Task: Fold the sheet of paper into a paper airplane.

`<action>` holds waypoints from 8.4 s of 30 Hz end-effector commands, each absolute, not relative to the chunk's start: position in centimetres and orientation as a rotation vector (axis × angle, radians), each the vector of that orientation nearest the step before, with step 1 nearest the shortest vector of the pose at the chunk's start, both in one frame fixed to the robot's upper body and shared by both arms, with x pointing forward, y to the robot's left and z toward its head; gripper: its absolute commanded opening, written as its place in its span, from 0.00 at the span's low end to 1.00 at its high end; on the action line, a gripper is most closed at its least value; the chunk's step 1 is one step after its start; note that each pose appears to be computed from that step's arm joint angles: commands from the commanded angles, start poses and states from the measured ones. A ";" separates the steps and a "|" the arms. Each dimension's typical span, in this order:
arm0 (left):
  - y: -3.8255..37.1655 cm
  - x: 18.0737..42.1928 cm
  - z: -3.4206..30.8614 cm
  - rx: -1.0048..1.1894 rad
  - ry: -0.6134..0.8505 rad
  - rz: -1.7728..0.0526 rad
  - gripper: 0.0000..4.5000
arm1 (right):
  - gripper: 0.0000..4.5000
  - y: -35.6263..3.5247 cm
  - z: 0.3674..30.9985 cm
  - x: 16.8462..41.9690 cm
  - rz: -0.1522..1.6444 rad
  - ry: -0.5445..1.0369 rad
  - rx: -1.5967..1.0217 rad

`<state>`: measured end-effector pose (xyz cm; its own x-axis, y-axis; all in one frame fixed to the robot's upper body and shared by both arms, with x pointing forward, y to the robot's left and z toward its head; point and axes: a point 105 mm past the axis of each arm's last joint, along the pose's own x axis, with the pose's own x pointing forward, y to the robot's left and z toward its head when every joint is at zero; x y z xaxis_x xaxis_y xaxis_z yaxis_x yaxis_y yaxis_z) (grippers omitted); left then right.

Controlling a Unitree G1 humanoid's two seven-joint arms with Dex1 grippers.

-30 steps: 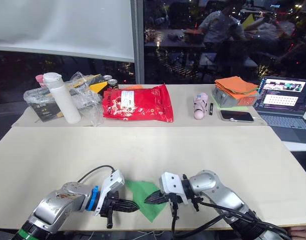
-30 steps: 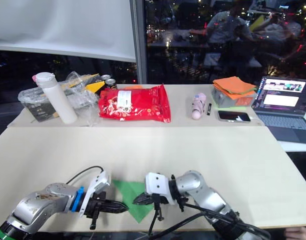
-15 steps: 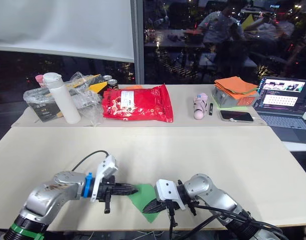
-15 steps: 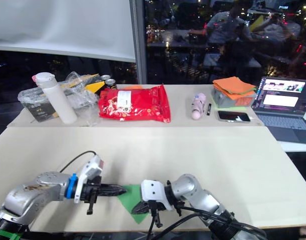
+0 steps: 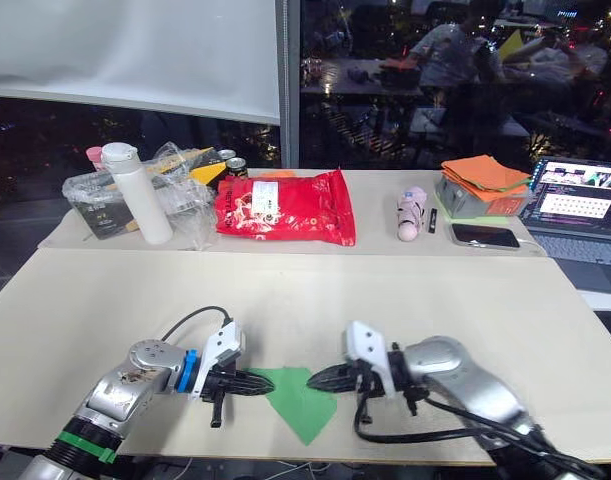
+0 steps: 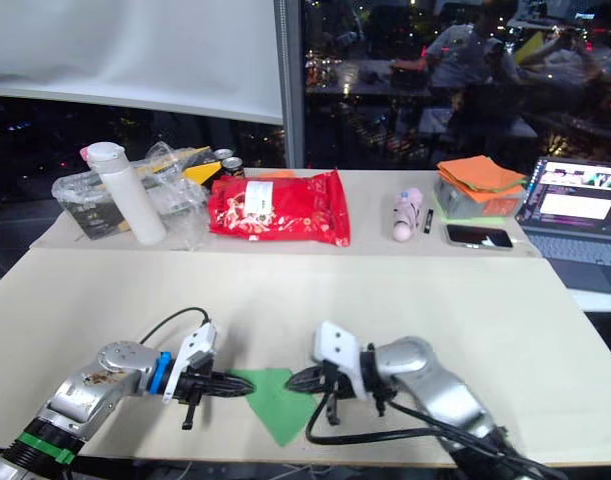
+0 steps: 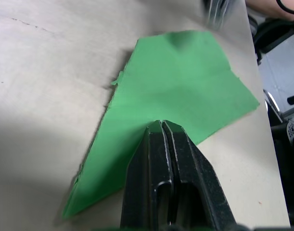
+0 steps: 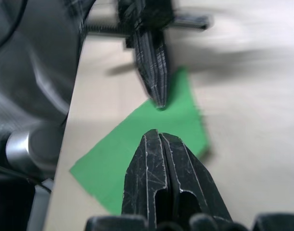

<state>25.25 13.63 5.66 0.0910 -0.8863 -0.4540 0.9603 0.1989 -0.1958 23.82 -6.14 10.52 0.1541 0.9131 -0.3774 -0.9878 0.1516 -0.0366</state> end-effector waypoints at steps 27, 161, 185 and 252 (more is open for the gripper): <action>12.4 24.5 4.7 0.077 0.565 -1.415 0.00 | 0.47 -7.3 6.0 21.1 1.032 0.758 0.362; 12.7 25.9 2.5 0.082 0.493 -1.236 0.00 | 0.01 -9.6 6.6 26.7 1.359 0.225 -0.460; 13.6 25.0 1.8 0.085 0.544 -1.238 0.00 | 0.01 -9.3 6.9 24.1 1.316 -0.124 -0.928; 9.2 25.0 1.7 0.229 0.565 -1.391 0.00 | 0.20 -10.5 5.0 21.4 1.403 -0.191 -1.159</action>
